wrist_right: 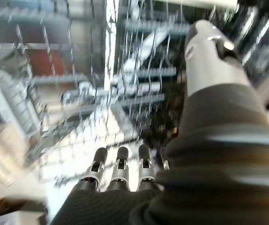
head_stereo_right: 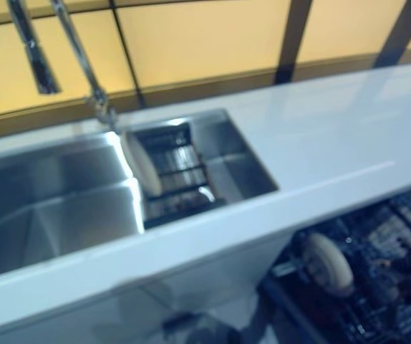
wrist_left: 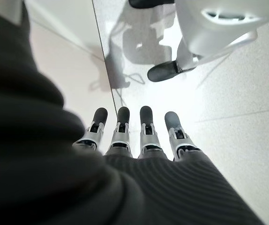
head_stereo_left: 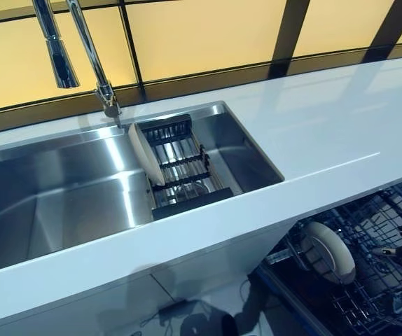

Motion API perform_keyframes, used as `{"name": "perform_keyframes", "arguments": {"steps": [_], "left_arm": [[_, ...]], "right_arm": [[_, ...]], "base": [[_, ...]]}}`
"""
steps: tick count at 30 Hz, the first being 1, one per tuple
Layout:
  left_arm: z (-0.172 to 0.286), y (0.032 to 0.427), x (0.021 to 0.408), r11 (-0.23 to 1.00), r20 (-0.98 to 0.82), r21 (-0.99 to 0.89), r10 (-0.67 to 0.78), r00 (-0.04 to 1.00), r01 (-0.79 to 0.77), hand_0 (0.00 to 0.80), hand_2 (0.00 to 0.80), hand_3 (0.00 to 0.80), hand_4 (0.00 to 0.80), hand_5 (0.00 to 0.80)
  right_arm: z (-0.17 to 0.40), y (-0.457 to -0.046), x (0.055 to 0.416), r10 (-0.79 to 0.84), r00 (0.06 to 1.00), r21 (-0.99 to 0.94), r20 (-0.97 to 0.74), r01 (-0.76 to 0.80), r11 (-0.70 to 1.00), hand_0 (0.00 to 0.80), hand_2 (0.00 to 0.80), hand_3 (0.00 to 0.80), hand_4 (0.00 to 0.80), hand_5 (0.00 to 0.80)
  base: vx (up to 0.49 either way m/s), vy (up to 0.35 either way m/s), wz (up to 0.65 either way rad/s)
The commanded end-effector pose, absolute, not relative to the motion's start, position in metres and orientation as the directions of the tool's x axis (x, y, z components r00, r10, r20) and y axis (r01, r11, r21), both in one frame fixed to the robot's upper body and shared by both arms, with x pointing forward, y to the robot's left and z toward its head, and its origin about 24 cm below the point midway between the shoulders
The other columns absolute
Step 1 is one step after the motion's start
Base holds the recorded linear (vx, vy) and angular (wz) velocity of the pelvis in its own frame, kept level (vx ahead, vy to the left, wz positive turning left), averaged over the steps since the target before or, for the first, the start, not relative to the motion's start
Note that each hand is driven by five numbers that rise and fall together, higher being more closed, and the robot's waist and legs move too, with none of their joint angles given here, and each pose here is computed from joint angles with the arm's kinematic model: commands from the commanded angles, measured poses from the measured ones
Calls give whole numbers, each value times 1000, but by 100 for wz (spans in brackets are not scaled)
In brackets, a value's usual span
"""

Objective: Take plates into dishwasher

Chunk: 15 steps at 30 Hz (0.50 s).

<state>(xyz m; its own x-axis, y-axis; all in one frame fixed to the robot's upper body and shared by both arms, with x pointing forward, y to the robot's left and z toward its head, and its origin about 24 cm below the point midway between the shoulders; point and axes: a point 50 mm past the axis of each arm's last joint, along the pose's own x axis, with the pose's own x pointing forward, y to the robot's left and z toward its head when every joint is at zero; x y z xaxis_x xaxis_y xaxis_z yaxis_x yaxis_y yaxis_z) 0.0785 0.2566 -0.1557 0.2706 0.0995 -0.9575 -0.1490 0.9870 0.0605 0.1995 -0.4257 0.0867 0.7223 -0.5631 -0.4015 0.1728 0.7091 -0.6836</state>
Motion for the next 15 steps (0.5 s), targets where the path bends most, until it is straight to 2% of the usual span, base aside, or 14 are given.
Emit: {"name": "perform_keyframes", "arguments": {"steps": [1,7,15], "left_arm": [[-154,272,71,976,-958,97,145,246,-196,0,0,0,0,0],[-154,272,68,973,-962,96,145,233,-212,0,0,0,0,0],[-154,278,65,969,-964,107,156,215,-224,0,0,0,0,0]], "right_arm": [[128,-448,199,-622,726,-696,-293,285,660,0,0,0,0,0],[169,-469,189,-671,718,-677,-186,401,617,0,0,0,0,0],[232,-470,195,-635,773,-685,7,466,560,0,0,0,0,0]], "base": [[42,36,-1],[30,45,0],[16,39,2]]}}
